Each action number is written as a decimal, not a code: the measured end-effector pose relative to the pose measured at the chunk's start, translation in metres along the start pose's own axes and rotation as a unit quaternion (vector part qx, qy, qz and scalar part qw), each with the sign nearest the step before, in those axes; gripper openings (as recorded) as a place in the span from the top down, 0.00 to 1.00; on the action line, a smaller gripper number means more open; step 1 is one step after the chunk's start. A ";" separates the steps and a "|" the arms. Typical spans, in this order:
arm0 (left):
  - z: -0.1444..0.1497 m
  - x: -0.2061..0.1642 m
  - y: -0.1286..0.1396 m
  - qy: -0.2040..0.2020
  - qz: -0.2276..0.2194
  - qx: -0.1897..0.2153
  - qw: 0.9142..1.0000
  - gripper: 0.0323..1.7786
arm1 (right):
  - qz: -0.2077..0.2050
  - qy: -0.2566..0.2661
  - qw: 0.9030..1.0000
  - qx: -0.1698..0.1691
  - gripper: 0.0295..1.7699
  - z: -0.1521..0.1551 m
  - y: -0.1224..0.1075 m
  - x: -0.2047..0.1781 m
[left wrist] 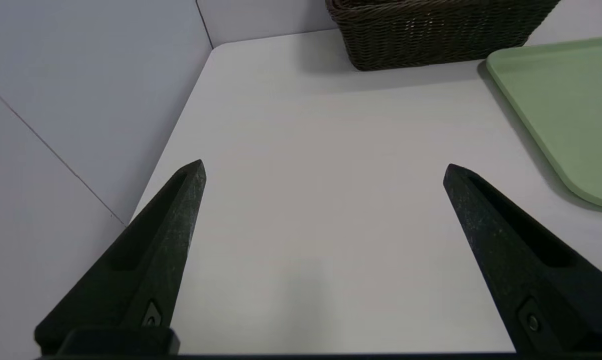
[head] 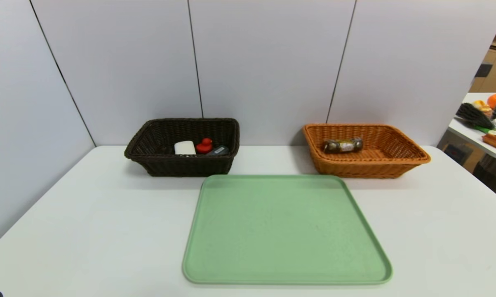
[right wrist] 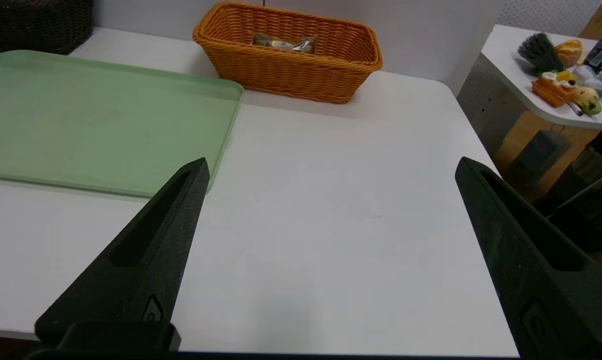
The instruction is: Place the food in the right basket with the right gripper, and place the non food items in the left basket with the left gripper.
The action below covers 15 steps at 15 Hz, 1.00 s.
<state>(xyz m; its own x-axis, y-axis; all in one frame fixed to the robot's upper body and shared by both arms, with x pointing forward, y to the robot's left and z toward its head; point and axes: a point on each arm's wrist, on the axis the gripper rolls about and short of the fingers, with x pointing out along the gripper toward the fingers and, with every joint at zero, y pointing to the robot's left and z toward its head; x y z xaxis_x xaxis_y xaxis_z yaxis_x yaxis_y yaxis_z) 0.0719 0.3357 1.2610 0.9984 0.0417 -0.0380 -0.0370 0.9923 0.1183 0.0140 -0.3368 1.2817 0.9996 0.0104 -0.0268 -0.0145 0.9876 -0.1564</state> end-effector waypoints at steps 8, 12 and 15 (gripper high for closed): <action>-0.039 -0.006 -0.007 -0.010 -0.018 0.004 1.000 0.05 | -0.005 -0.065 0.998 0.002 0.04 -0.025 0.004 0.019; -0.064 0.002 -0.011 -0.035 -0.019 0.023 0.999 0.05 | -0.017 -0.132 0.991 0.004 0.04 -0.051 0.008 0.043; -0.075 0.002 -0.012 -0.012 -0.020 0.005 1.000 0.05 | -0.018 -0.099 0.995 0.005 0.04 -0.076 0.012 0.054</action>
<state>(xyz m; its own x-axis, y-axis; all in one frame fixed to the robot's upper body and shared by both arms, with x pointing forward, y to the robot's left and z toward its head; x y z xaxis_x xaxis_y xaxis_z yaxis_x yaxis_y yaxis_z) 0.0712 0.3327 1.1848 0.9998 0.0000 -0.0194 0.0025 0.9919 0.1271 0.0662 -0.3366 1.2034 0.9848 0.0055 0.1734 0.0198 0.9894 -0.1437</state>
